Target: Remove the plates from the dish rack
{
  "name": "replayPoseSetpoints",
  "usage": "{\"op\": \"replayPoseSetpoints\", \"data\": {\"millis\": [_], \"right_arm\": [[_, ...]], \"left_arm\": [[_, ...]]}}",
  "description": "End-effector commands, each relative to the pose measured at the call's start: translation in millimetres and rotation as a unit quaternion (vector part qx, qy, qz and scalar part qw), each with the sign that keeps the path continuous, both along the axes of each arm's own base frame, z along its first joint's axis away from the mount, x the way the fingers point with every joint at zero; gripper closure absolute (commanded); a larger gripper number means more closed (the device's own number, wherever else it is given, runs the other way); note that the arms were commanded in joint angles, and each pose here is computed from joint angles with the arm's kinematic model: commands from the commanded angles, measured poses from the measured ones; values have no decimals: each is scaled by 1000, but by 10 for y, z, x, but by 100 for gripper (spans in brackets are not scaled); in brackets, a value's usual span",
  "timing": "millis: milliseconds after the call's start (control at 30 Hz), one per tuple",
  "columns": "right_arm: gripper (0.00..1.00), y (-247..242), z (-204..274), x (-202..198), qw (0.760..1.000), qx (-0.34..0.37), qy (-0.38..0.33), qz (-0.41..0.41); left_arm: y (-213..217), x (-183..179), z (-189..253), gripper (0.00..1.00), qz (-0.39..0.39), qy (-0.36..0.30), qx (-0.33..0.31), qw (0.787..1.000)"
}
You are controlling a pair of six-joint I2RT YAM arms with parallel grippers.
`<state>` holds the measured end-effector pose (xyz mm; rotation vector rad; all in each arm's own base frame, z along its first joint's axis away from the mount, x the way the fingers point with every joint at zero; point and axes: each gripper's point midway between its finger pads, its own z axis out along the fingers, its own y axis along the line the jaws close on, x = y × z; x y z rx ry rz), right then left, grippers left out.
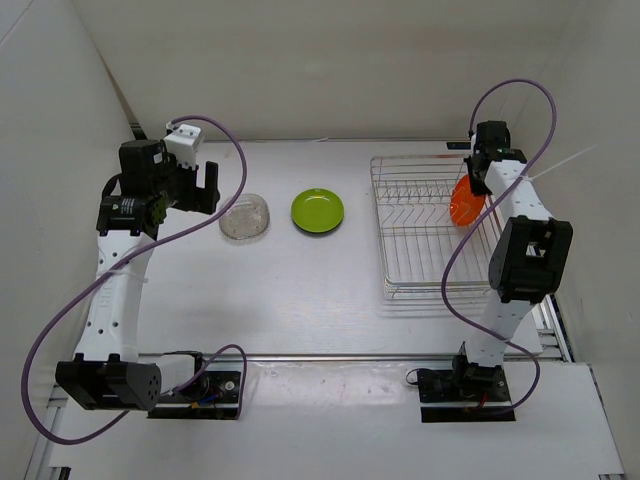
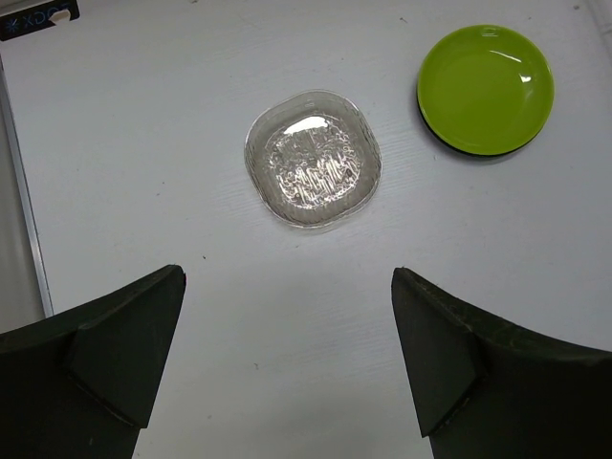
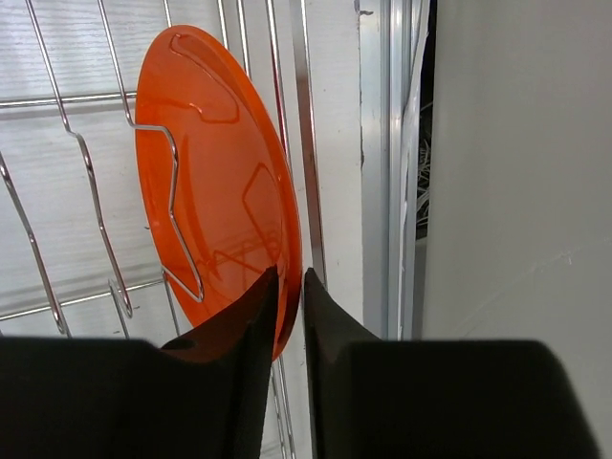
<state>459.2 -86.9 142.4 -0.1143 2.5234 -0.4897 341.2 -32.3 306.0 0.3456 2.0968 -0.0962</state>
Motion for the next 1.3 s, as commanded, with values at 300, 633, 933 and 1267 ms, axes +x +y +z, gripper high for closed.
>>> {"op": "replayPoseSetpoints", "data": {"millis": [300, 633, 933, 1267], "right_arm": [[100, 78, 138, -68, 999, -13, -11, -42], [100, 53, 977, -198, 992, -50, -84, -74], [100, -53, 1996, -536, 971, -124, -186, -91], [100, 1578, 2073, -1044, 928, 244, -166, 226]], "left_arm": [[-2, 30, 20, 0, 5, -11, -1, 1000], [-48, 111, 54, 0, 4, -11, -18, 1000], [-127, 233, 232, 0, 4, -49, -42, 998], [-1731, 109, 401, 0, -272, -8, -132, 953]]}}
